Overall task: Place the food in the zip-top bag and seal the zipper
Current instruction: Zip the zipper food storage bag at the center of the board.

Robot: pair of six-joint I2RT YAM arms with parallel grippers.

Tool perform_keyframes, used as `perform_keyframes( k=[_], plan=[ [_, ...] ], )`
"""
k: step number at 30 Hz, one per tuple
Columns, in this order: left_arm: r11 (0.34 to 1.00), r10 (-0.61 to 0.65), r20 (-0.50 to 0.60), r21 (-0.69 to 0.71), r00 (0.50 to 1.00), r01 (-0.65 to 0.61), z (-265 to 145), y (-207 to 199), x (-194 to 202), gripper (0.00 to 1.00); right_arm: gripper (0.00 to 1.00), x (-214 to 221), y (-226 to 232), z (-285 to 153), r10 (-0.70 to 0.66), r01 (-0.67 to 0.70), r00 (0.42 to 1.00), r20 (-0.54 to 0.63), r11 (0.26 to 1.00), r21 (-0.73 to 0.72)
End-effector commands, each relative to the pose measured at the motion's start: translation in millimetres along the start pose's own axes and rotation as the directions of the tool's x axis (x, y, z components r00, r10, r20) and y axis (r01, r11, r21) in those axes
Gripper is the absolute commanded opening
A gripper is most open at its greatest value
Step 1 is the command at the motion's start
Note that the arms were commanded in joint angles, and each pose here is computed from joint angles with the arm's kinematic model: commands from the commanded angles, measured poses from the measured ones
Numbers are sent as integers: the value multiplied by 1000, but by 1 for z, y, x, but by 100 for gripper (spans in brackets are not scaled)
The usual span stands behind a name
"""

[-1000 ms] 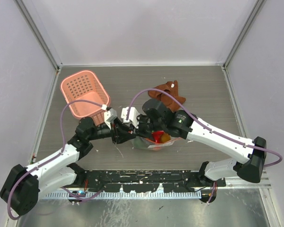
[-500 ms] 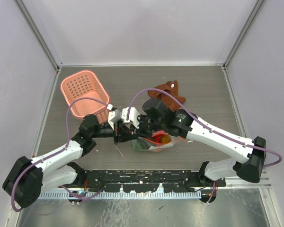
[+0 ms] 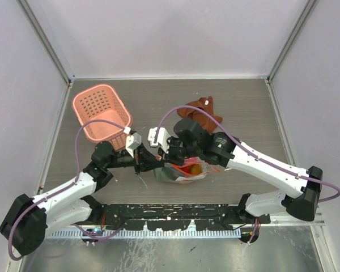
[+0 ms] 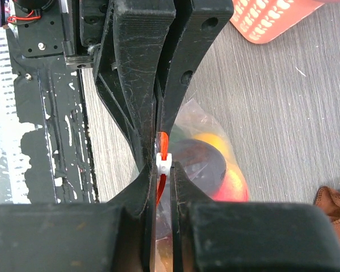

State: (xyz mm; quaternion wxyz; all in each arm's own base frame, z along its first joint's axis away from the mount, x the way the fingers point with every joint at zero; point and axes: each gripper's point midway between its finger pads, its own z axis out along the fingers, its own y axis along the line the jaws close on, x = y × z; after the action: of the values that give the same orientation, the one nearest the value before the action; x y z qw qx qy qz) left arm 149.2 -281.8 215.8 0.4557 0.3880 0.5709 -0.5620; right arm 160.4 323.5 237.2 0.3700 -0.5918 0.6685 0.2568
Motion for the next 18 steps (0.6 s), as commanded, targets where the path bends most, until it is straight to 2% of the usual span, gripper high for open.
perform_keyframes(
  k=[1, 8, 18],
  plan=[
    [994, 107, 106, -10, 989, -107, 1, -3, -35, 0, 1, 27, 4, -6, 52, -52, 994, -101, 999, 2],
    [992, 111, 119, -76, 987, -102, -1, 7, -37, 0, 1, 26, 9, -7, 76, -78, 993, -90, 997, -16],
    [982, 118, 145, -161, 982, -94, -6, 17, -41, 0, 1, 50, 9, -15, 117, -113, 983, -145, 993, 37]
  ],
)
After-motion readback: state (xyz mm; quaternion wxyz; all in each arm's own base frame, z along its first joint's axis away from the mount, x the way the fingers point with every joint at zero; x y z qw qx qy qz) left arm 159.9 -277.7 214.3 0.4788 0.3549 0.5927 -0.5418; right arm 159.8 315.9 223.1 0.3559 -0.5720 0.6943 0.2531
